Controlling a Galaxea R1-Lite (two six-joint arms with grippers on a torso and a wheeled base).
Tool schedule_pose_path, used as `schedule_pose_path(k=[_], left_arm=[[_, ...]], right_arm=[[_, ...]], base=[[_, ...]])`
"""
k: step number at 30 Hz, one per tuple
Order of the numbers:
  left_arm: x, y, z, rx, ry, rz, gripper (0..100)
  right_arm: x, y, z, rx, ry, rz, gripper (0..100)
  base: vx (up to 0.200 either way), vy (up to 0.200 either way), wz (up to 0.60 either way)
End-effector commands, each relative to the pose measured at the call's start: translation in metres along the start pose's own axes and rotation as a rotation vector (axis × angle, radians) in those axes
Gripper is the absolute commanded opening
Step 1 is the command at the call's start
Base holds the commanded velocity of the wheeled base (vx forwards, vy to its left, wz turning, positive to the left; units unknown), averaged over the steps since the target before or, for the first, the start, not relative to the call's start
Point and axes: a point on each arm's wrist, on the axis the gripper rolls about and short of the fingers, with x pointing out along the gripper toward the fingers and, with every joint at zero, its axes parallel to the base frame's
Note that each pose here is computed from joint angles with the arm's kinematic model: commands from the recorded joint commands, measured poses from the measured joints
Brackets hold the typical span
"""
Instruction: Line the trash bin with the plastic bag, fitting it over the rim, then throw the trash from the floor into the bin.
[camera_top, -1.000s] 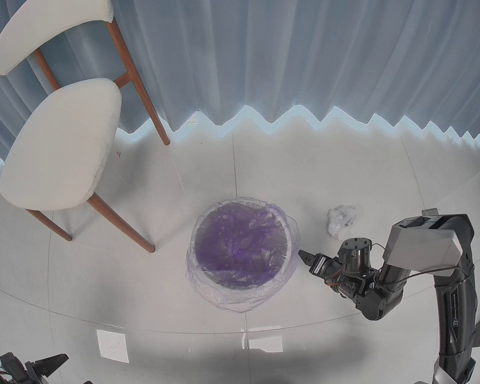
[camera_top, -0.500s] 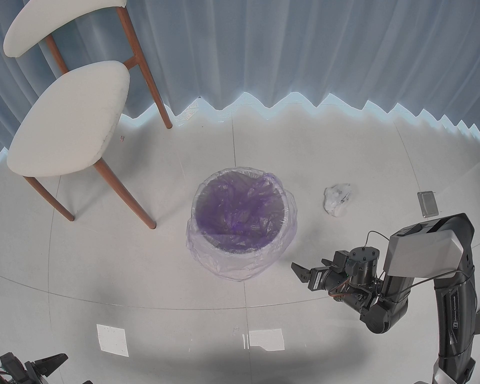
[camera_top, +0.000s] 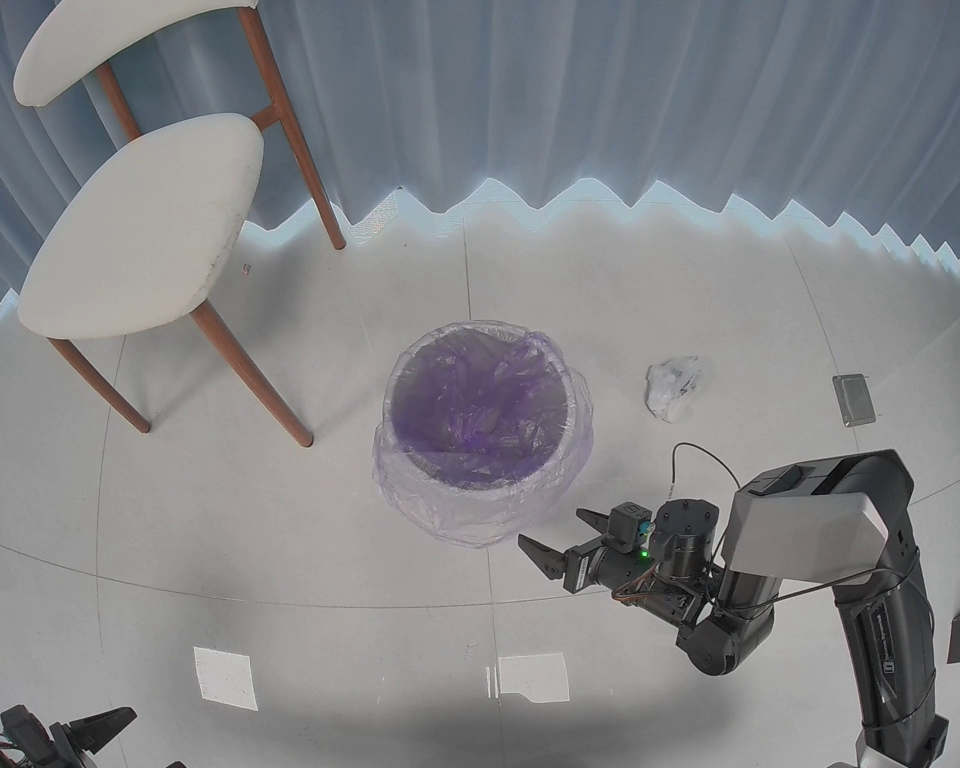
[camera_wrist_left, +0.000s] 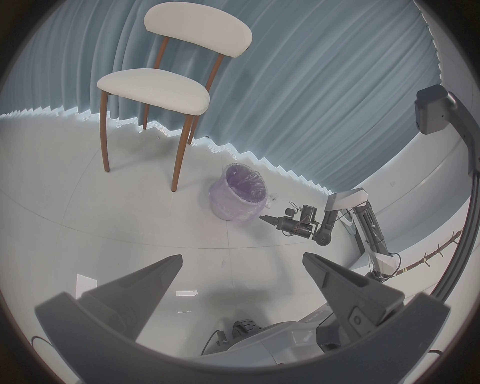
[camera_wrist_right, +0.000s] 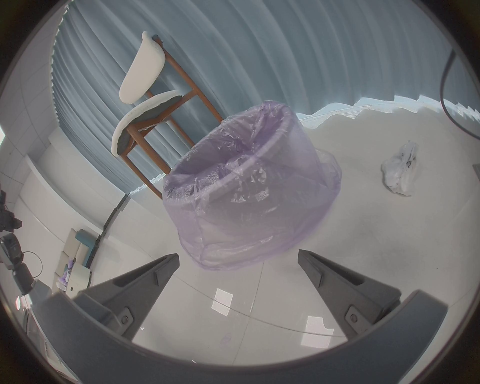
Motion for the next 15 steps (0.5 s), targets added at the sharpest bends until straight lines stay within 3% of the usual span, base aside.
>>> schedule_pose_path(k=[1,15], left_arm=[[0.0,0.0,0.0,-0.001,0.0,0.0,100],[0.0,0.0,0.0,-0.001,0.0,0.005,100]], right_arm=[[0.016,0.002,-0.007,-0.006,-0.013,0.018,100],[0.074,-0.016,-0.007,0.011,0.051,-0.09,100]], base=[[0.0,0.0,0.0],[0.0,0.0,0.0]])
